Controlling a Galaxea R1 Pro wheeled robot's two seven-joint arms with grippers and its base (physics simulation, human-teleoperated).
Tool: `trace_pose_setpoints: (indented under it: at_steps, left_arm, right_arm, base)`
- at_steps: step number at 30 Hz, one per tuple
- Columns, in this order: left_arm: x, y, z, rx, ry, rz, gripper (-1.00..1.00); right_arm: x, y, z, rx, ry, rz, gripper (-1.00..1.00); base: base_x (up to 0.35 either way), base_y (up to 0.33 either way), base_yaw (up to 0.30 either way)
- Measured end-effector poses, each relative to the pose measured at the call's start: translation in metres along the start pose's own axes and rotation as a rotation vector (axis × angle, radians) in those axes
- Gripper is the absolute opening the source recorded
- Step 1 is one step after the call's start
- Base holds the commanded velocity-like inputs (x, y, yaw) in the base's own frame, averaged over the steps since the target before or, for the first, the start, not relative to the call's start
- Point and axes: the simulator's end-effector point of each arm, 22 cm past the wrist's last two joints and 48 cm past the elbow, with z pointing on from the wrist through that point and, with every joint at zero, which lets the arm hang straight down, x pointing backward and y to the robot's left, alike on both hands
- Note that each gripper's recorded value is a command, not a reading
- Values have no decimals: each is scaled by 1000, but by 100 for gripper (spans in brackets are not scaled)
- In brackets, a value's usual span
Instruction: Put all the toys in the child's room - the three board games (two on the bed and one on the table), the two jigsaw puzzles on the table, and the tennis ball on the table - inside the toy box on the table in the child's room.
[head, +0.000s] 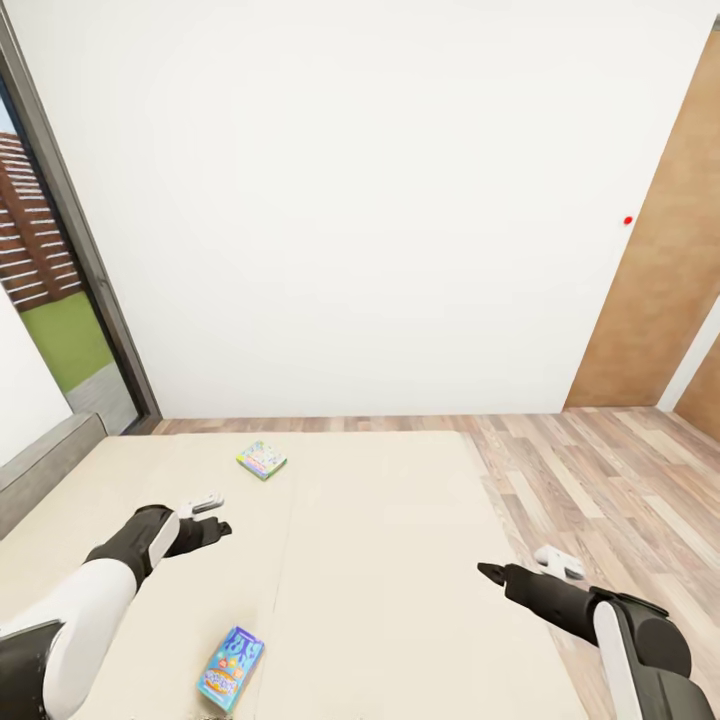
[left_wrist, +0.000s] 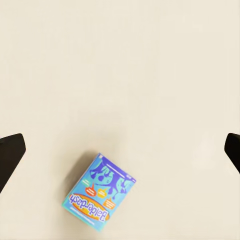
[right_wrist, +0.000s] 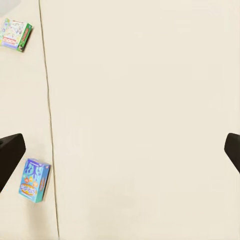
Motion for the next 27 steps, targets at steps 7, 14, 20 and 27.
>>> trace_pose_setpoints:
  at_steps: [7,14,20,27]
  left_arm:
    - [13,0,10,-2,16,3,100]
    - [19,1,15,-5,25,5,100]
    - [18,1,17,-5,18,6,100]
    - [18,1,17,-4,16,7,100]
  right_arm:
    - [-4,24,-5,-149,-5,1,100]
    - [-10,32,-19,-278,-7,-2,100]
    - [-11,32,-23,-311,-11,9,100]
    - [-12,34,-24,-322,-12,11,100]
  base:
    - [0,0,0]
    - [0,0,0]
    - [0,0,0]
    - [0,0,0]
